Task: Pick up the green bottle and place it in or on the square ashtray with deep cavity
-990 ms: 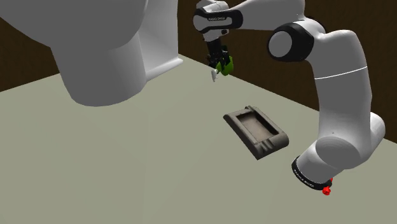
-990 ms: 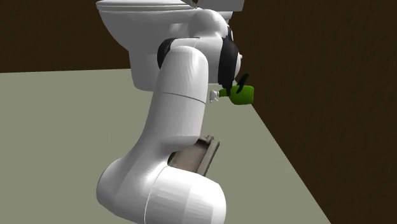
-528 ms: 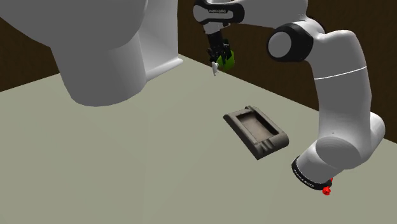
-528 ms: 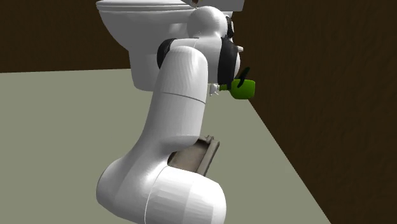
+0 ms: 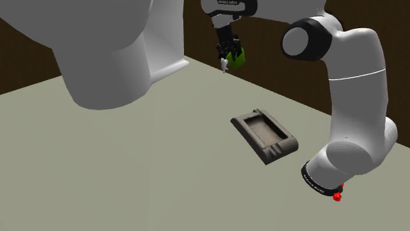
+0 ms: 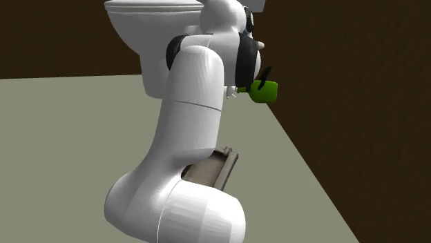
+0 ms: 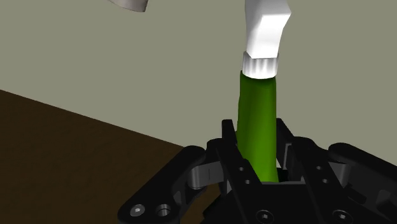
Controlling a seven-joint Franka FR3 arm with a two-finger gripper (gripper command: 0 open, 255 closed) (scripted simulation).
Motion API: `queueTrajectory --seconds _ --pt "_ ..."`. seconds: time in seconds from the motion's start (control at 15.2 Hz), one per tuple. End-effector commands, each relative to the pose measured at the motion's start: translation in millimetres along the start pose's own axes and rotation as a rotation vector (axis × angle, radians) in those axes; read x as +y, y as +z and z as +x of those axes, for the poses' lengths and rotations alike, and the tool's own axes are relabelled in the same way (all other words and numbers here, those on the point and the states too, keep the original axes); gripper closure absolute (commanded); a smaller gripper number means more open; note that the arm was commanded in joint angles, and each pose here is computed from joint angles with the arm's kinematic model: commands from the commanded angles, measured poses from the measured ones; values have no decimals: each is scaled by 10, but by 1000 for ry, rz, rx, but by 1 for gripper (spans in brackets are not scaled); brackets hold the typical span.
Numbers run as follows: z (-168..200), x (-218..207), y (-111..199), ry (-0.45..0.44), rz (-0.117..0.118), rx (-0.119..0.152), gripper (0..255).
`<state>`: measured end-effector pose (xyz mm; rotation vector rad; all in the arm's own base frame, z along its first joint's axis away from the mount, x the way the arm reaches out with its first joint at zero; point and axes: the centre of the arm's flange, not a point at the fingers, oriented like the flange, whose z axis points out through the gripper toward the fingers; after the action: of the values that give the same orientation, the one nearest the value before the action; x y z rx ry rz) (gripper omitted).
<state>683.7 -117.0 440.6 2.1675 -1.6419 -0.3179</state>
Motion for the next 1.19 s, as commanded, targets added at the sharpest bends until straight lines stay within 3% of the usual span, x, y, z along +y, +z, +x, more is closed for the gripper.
queueTrajectory --seconds 0.0,1.12 --pt "-146 195 65 0 1 0 255" --pt "-1563 1815 701 0 1 0 255"
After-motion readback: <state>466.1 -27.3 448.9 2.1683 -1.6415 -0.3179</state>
